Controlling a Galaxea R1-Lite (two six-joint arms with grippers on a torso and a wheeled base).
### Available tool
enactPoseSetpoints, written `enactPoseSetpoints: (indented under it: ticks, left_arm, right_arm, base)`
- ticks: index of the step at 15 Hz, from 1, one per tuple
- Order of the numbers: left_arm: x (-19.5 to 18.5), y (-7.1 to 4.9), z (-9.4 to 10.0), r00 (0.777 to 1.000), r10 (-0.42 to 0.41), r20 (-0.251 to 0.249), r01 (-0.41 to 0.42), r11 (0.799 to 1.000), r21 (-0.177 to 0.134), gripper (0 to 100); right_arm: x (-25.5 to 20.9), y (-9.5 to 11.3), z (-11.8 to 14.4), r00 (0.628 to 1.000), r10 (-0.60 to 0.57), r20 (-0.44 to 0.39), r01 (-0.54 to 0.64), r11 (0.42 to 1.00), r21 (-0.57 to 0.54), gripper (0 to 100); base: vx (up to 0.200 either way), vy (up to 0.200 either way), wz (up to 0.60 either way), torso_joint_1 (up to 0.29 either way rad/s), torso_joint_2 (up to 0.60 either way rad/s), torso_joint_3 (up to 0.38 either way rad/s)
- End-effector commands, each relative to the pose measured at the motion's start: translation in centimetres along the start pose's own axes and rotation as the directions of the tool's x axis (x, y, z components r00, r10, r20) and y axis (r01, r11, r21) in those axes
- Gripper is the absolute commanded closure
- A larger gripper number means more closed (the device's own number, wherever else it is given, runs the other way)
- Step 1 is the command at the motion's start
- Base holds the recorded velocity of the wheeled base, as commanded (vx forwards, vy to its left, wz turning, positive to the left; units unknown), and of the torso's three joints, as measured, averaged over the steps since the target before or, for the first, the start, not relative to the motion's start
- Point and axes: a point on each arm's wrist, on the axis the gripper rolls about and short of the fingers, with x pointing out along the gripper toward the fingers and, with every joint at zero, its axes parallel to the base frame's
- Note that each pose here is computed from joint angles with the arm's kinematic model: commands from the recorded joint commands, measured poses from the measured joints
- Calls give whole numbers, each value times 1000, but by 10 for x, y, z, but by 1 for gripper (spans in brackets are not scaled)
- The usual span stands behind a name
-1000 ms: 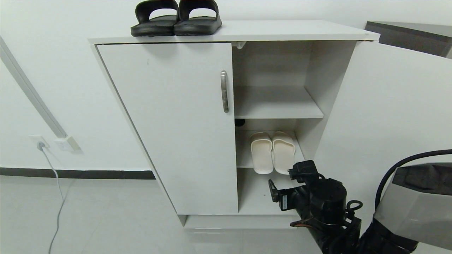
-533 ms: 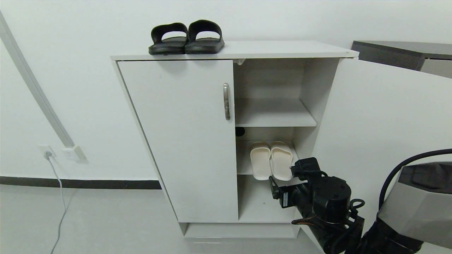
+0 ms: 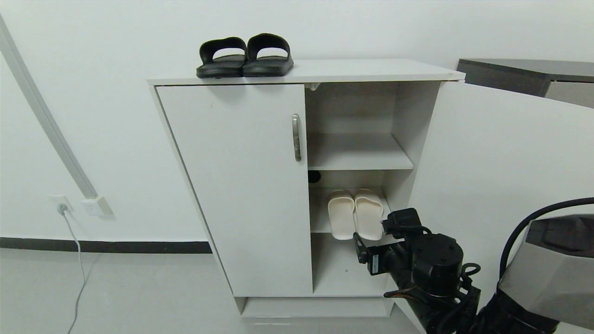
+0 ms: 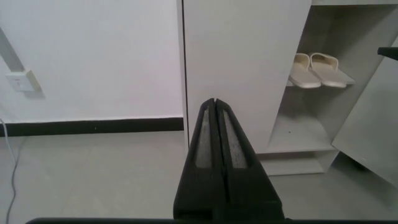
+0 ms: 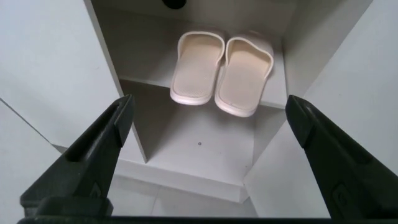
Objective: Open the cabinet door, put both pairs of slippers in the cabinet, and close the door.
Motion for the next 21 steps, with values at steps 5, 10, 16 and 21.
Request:
enactPoseSetpoints:
  ticks: [5,10,16,21]
  left_arm:
    - [0,0,0,1000,0,-1,0,1000,-1,100]
    - [0,0,0,1000,2,-1,-2,1000,-1,100]
    - [0,0,0,1000,2,-1,-2,1000,-1,100]
    - [0,0,0,1000,2,-1,-2,1000,-2,100]
  right_arm:
    - [0,0,-3,1000,0,-10,0,1000,-6,0]
    - [0,-2,-2,1000,-4,1,4,1000,1,0]
    - [3,-5,1,1000,-11,17,10,1000,24,0]
    - [4,-7,1,1000,-18,26,17,1000,22,0]
  base:
    - [0,200,0,6,1,6]
    - [0,200,0,1,4,3]
    - [0,200,0,3,0,-2]
    - [0,40,0,0,0,0]
